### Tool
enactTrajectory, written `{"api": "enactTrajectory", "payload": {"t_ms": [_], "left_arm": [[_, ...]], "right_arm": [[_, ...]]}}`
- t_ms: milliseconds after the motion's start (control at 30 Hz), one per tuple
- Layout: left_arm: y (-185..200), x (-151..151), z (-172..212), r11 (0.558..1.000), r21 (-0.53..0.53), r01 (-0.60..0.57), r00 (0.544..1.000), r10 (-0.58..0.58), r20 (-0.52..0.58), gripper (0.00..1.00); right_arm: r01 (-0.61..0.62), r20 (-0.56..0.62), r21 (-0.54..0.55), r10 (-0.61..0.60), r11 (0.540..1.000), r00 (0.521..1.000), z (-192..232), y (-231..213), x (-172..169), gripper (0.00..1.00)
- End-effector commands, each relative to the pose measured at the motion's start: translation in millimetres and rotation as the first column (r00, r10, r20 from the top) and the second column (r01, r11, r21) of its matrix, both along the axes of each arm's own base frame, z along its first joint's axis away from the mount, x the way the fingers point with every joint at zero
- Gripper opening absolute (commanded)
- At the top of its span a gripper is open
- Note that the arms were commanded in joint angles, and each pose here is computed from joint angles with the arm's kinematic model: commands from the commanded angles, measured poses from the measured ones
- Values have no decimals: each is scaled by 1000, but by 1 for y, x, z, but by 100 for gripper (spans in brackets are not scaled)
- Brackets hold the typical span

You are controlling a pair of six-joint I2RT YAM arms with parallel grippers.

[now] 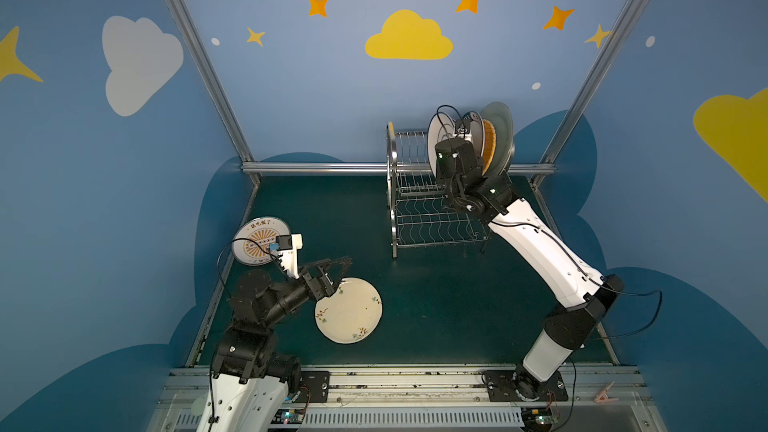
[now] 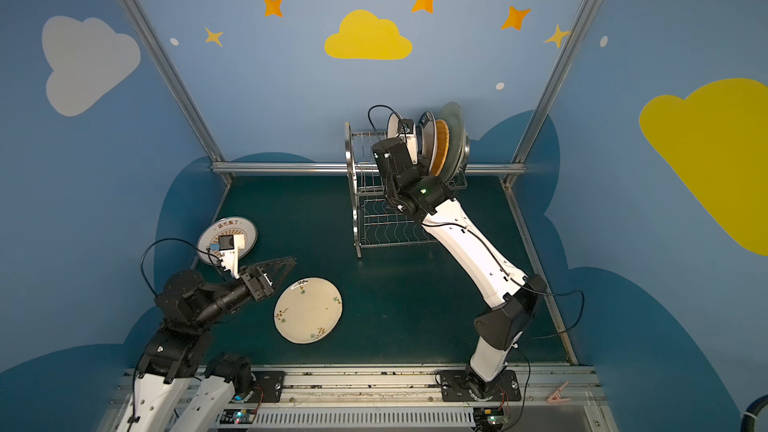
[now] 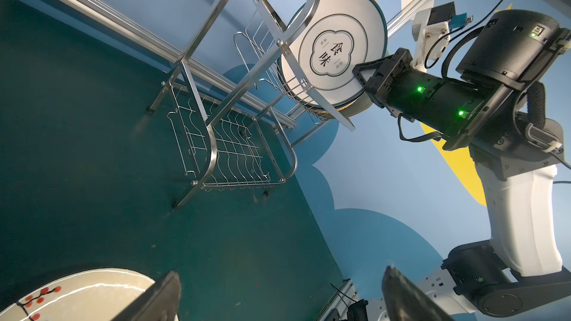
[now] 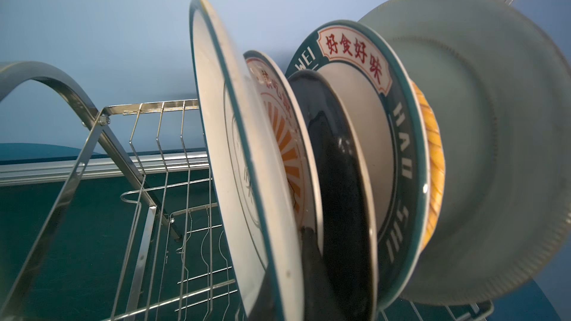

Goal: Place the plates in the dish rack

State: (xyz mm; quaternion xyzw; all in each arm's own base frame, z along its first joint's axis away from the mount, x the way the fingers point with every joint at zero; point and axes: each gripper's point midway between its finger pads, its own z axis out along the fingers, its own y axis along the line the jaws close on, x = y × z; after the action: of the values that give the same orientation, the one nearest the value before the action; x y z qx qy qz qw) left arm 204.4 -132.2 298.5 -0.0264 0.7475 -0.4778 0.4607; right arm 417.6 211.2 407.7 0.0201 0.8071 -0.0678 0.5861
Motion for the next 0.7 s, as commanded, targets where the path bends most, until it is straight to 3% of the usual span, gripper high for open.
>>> {"api": "enactTrajectory", "payload": {"t_ms": [0, 333, 667], "left_arm": [[0, 0, 3, 1000, -6, 3, 1000, -3, 24, 100], [1, 1, 2, 1000, -6, -2, 1000, 2, 20, 100], [1, 1, 2, 1000, -6, -3, 1000, 3, 18, 100]], "right_arm": [[-63, -7, 50, 63, 997, 998, 12, 8, -17, 0], [-58, 2, 51, 58, 997, 998, 13, 13, -11, 0], [-2, 64, -13, 3, 1000, 998, 32, 18, 9, 0]]}}
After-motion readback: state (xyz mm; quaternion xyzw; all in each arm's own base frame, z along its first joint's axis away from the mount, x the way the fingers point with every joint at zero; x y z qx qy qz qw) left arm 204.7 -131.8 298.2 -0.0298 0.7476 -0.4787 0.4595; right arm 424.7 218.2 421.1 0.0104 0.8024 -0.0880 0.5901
